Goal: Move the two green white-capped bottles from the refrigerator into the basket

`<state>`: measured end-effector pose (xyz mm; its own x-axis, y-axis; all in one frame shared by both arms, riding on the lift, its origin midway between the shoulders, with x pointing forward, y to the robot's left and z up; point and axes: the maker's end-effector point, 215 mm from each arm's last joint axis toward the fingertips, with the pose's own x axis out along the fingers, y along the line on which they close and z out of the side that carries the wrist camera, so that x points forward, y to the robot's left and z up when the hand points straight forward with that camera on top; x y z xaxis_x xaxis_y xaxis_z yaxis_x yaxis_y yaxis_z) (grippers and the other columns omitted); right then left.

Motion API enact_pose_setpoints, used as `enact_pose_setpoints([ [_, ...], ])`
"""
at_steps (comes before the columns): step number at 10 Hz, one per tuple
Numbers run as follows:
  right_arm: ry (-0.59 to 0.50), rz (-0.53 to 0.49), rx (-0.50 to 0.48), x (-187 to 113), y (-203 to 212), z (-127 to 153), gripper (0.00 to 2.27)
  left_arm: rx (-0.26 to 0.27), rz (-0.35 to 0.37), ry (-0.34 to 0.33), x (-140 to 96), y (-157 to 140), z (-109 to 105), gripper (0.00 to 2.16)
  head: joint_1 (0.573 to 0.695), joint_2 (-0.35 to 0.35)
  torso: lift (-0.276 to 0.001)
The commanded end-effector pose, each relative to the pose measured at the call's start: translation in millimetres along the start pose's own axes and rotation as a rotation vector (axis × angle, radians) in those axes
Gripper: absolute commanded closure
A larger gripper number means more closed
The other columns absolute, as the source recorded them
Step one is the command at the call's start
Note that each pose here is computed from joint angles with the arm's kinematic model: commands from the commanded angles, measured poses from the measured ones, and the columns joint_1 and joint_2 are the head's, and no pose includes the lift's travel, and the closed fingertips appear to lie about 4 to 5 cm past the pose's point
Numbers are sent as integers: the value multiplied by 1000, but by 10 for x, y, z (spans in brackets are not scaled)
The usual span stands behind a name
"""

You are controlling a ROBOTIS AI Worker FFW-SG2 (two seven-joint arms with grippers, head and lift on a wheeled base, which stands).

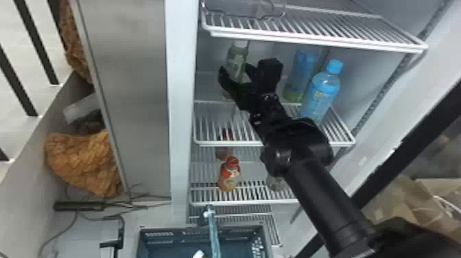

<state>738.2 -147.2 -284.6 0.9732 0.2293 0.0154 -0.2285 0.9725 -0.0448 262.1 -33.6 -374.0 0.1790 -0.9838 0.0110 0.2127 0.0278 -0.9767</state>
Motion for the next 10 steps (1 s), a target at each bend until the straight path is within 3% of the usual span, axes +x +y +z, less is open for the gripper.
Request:
enact_pose_setpoints([
  [1,-5,1,13,15,12,13,877,-1,0,-2,-5,2,6,1173,695,-198,-4],
  [6,-41,11,40,-42,104,85,880,-7,-2,0,-7,4,-22,1173,695,-191,-4],
  [10,-59,44,22,-364,320,142,880,-14,-1,-10,-29,16,-24,1173,695,-179,-4],
])
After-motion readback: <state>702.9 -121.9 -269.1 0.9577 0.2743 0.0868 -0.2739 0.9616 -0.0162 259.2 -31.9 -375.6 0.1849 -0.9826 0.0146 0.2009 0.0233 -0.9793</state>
